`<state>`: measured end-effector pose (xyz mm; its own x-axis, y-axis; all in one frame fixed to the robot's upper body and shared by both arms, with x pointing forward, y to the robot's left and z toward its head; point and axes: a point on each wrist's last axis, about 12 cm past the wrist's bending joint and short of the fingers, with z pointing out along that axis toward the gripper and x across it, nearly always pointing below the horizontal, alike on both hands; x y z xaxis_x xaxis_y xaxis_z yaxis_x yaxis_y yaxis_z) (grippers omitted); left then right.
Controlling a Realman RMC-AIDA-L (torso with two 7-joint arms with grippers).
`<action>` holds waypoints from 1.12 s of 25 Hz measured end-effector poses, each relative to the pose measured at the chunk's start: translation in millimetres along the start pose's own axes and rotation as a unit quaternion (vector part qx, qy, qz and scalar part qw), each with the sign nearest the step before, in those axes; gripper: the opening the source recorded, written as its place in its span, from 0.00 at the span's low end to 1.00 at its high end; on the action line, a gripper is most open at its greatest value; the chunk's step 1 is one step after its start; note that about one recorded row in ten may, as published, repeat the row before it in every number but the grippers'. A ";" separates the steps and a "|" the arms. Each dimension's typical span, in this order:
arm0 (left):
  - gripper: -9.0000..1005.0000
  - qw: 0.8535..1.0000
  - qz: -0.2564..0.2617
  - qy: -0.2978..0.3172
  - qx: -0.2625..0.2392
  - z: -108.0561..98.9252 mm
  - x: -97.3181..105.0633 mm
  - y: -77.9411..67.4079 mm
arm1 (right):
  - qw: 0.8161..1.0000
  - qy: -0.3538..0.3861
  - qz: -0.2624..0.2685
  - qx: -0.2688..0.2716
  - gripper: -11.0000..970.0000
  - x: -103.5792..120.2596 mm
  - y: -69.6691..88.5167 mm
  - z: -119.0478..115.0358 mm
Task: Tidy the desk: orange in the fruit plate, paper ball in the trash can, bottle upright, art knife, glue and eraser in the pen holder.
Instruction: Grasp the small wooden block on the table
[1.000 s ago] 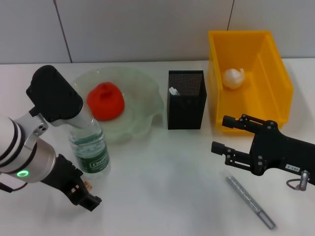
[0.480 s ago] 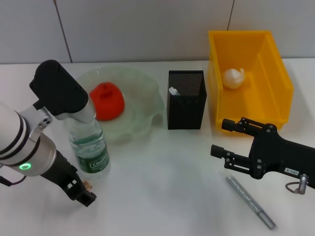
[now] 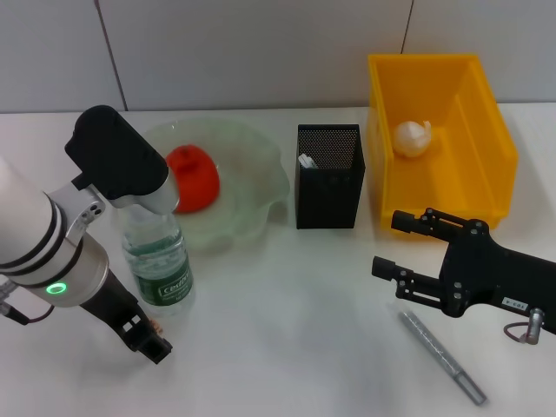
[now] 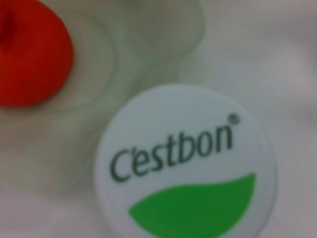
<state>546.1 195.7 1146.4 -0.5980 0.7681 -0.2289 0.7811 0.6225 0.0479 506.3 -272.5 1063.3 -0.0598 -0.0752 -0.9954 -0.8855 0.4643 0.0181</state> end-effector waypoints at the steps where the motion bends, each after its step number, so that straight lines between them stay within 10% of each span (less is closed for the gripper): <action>1: 0.83 1.000 0.000 0.000 0.000 0.0 0.0 0.0 | 1.000 0.000 0.000 0.000 0.72 0.0 0.0 0.0; 28: 0.80 0.999 0.011 0.033 -0.014 16.3 -4.4 -6.5 | 1.000 0.000 0.004 -0.001 0.72 1.1 0.8 0.9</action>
<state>546.5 185.8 1131.2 -0.5914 0.7896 -0.1638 0.7898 0.6081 0.0799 505.9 -271.4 1062.1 -0.0670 -0.0706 -0.9953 -0.8860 0.4629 0.0268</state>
